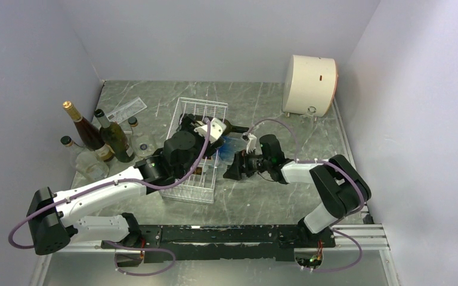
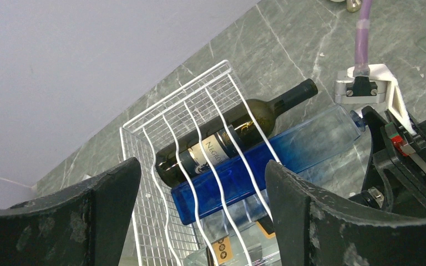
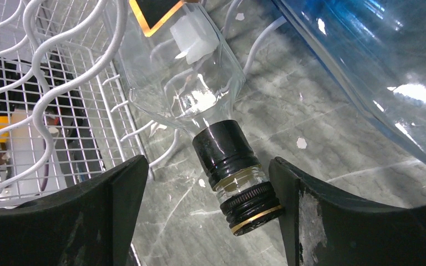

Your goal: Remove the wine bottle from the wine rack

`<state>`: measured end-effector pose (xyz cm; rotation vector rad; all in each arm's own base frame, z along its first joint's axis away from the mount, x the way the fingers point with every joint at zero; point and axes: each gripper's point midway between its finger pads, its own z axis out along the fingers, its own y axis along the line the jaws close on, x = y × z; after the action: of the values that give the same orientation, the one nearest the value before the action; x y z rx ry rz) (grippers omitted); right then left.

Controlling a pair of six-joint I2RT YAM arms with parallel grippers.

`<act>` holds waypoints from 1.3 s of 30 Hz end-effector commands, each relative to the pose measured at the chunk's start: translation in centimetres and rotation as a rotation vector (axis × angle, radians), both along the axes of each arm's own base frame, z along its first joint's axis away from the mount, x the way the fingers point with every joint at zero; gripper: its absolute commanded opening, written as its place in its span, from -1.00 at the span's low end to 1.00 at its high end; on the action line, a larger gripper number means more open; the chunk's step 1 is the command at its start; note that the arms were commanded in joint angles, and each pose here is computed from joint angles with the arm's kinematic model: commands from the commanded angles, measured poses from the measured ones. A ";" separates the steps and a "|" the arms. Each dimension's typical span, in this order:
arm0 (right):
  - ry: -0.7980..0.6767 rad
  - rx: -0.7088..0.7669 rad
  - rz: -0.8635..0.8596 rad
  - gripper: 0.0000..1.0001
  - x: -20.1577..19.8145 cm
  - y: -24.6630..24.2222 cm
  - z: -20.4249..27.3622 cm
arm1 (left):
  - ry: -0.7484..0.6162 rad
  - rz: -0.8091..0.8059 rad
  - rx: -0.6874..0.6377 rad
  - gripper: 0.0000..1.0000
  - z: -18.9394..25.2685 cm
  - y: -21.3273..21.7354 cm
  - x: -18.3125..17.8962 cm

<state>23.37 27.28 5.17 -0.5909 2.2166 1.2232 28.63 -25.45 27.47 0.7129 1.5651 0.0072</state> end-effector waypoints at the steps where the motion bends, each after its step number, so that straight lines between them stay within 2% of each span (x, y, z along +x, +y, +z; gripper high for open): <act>1: -0.006 0.063 0.017 0.58 -0.3 0.5 0.8 | -0.040 0.026 -0.025 0.71 1.1 0.4 -0.1; 11: -0.033 0.073 -0.006 0.32 -1.5 -0.8 0.9 | -0.042 0.025 0.005 0.69 0.7 -0.1 -0.4; 14: -0.038 0.114 -0.019 0.32 -1.1 -1.5 1.1 | -0.045 0.027 0.004 0.73 0.6 -0.1 -0.5; 23: -0.037 0.090 -0.048 0.49 0.5 -1.1 0.2 | -0.030 0.009 -0.034 0.88 0.6 -0.7 -0.7; 26: -0.019 0.098 -0.043 0.49 1.0 -0.7 -0.2 | -0.033 0.026 -0.021 0.90 0.5 -0.4 -0.5; 28: -0.016 0.116 -0.040 0.48 1.2 -0.4 0.0 | -0.030 0.034 0.007 0.99 0.2 -0.3 -0.4; 34: 0.003 0.176 -0.044 0.39 1.2 0.1 0.8 | -0.034 0.032 0.018 0.99 0.1 -0.2 -0.4; 39: 0.009 0.150 -0.035 0.38 1.5 0.3 0.1 | -0.030 0.022 0.017 0.99 0.2 -0.3 -0.5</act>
<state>24.04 26.99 4.80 -0.4551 2.1476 1.3546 28.19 -25.66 26.99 0.7182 1.5621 0.0530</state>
